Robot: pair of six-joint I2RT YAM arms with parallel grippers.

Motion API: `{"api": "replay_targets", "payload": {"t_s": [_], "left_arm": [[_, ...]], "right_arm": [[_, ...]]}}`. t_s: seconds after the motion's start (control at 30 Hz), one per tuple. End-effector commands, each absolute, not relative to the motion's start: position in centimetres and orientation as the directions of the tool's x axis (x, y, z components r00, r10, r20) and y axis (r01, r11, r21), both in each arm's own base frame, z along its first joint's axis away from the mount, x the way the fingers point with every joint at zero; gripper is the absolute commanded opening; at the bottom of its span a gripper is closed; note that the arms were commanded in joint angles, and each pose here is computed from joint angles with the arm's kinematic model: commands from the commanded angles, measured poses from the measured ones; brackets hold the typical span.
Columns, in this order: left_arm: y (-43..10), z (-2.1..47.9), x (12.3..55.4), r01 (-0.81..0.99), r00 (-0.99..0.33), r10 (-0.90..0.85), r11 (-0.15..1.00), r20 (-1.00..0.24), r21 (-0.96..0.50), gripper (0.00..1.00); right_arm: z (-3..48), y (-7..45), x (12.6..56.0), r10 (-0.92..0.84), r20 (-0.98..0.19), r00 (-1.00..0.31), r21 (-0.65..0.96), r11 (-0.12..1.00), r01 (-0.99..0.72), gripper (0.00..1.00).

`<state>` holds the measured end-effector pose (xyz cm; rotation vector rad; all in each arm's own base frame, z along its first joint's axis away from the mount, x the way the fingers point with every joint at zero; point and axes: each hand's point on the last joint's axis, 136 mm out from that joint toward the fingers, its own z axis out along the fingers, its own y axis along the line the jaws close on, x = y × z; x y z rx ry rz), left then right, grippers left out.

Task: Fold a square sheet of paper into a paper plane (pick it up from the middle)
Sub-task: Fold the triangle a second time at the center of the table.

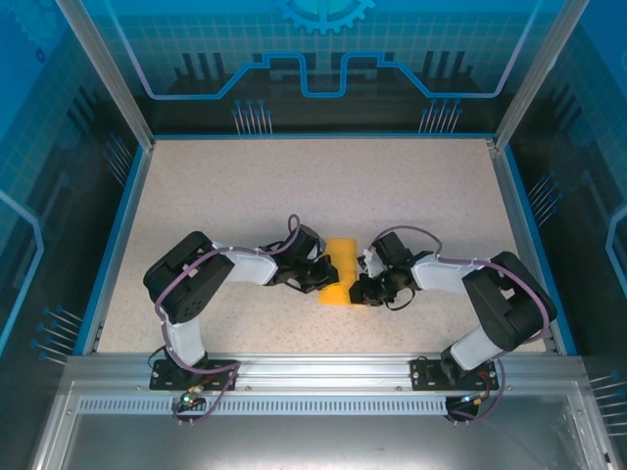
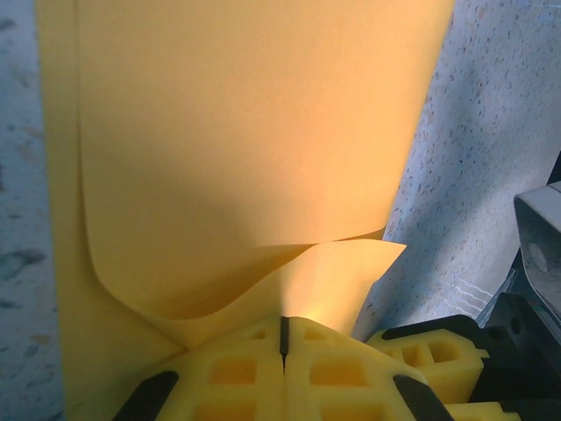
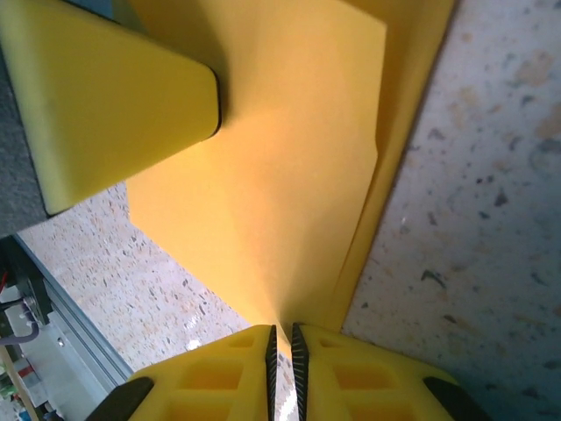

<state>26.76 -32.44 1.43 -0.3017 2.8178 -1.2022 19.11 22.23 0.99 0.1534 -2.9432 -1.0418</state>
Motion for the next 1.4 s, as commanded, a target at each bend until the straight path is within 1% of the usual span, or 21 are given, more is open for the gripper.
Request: {"api": "replay_targets", "payload": {"t_s": [0.0, 0.2, 0.43, 0.53, 0.8, 0.93, 1.03, 1.17, 1.37], "left_arm": [[-31.0, -0.8, 25.8, -0.185, -0.977, -0.207, 0.736, 0.044, -0.651, 0.0], [-31.1, -0.7, 25.9, -0.18, -0.978, -0.205, 0.734, 0.038, -0.655, 0.0], [-31.3, -0.3, 25.9, -0.172, -0.979, -0.201, 0.727, 0.034, -0.665, 0.0], [-31.3, -0.3, 26.0, -0.171, -0.979, -0.2, 0.724, 0.034, -0.668, 0.0], [-31.6, 0.0, 26.1, -0.166, -0.98, -0.197, 0.719, 0.032, -0.675, 0.0], [-31.8, 0.3, 26.2, -0.158, -0.981, -0.193, 0.714, 0.025, -0.682, 0.0], [-31.9, 0.6, 26.4, -0.151, -0.981, -0.194, 0.708, 0.015, -0.69, 0.0], [-32.0, 1.4, 26.8, -0.122, -0.982, -0.188, 0.703, -0.018, -0.7, 0.0], [-31.1, 1.5, 28.1, -0.101, -0.976, -0.202, 0.738, -0.075, -0.668, 0.0]], "right_arm": [[-0.8, 19.6, 15.4, -0.107, 0.123, -0.987, 0.553, 0.833, -0.021, 0.17], [-0.1, 19.4, 15.6, -0.1, 0.099, -0.99, 0.561, 0.827, -0.028, 0.17], [4.4, 21.8, 18.8, -0.06, -0.038, -0.997, 0.661, 0.747, -0.07, 0.18], [5.2, 22.7, 19.8, -0.058, -0.062, -0.996, 0.678, 0.73, -0.084, 0.19], [3.7, 24.7, 21.3, -0.073, -0.038, -0.997, 0.68, 0.729, -0.079, 0.19], [1.0, 23.1, 20.9, -0.06, 0.013, -0.998, 0.599, 0.8, -0.04, 0.18], [-0.9, 21.9, 20.0, -0.06, 0.062, -0.996, 0.549, 0.836, -0.016, 0.15], [-2.3, 20.8, 19.1, -0.052, 0.099, -0.994, 0.51, 0.86, 0.006, 0.12], [-2.4, 20.3, 18.7, -0.051, 0.101, -0.994, 0.499, 0.866, 0.006, 0.1]]}}
